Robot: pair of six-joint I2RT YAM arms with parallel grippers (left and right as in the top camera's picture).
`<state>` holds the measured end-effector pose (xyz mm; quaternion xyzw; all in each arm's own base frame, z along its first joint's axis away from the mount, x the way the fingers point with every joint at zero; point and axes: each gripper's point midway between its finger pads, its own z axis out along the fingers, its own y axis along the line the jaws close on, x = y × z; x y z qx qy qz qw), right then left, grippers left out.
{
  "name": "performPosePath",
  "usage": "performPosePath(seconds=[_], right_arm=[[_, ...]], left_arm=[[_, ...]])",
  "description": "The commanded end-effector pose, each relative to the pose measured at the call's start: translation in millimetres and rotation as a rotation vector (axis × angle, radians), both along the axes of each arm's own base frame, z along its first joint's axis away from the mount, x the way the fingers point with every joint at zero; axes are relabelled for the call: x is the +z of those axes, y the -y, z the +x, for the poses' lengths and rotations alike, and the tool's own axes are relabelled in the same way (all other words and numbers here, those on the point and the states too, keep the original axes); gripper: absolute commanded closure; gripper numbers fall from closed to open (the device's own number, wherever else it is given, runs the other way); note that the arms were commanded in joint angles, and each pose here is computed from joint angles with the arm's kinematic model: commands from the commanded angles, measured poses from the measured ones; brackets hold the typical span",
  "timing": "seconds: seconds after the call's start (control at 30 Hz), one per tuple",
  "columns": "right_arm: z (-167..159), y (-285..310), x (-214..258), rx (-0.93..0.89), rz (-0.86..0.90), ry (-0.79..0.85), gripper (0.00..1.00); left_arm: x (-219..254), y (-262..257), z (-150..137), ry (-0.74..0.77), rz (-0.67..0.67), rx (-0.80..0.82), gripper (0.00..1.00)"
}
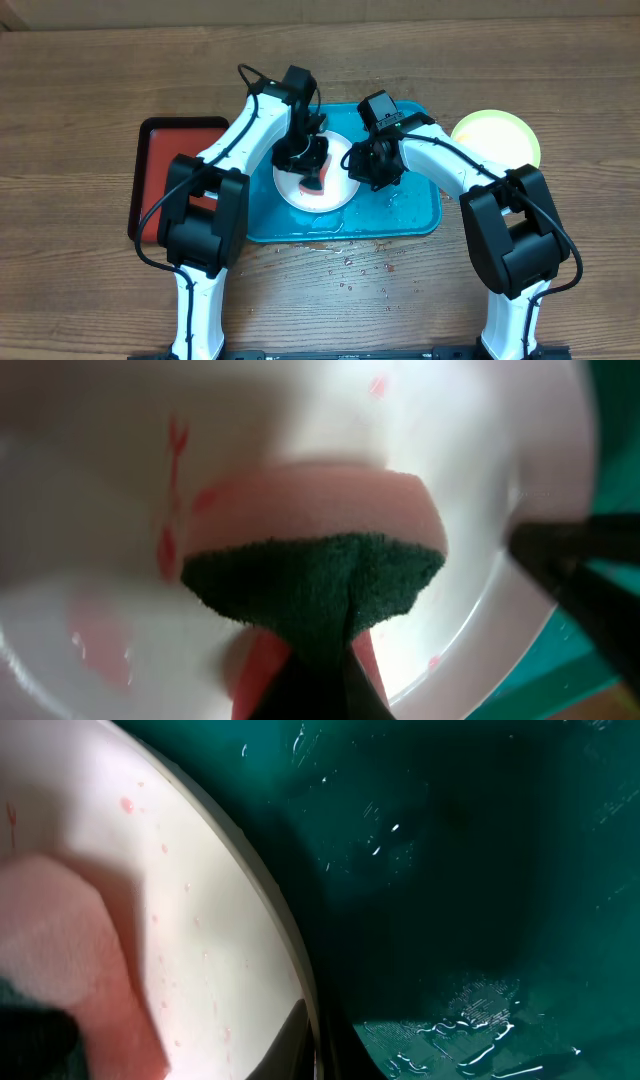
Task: Clean dirty plates on tray and stack at the side
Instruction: 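Scrub the white plate with the sponge while the right gripper holds its rim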
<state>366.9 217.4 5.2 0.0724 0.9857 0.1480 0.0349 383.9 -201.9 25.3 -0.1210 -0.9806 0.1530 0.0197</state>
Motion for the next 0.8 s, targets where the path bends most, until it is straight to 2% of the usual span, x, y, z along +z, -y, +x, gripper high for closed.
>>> performPosePath(seconds=[0.0, 0.07, 0.2, 0.4, 0.57, 0.77], right_arm=[[-11, 7, -22, -0.001, -0.065, -0.04, 0.96], [-12, 7, -22, -0.001, -0.066, -0.042, 0.96], [-12, 8, -22, -0.001, -0.068, -0.045, 0.96], [-12, 8, -22, -0.001, -0.068, -0.045, 0.96], [-13, 8, -22, -0.001, -0.068, -0.046, 0.96], [-13, 8, -22, -0.001, -0.07, -0.049, 0.96]], left_arm=[[-3, 11, 14, 0.047, -0.042, 0.013, 0.96], [-3, 10, 31, 0.117, -0.025, 0.041, 0.96], [-6, -11, 58, 0.229, 0.107, 0.139, 0.96], [-6, -46, 70, 0.3, 0.3, 0.22, 0.96], [-10, -50, 49, 0.214, 0.32, 0.193, 0.96], [-12, -41, -13, -0.04, 0.247, 0.033, 0.96]])
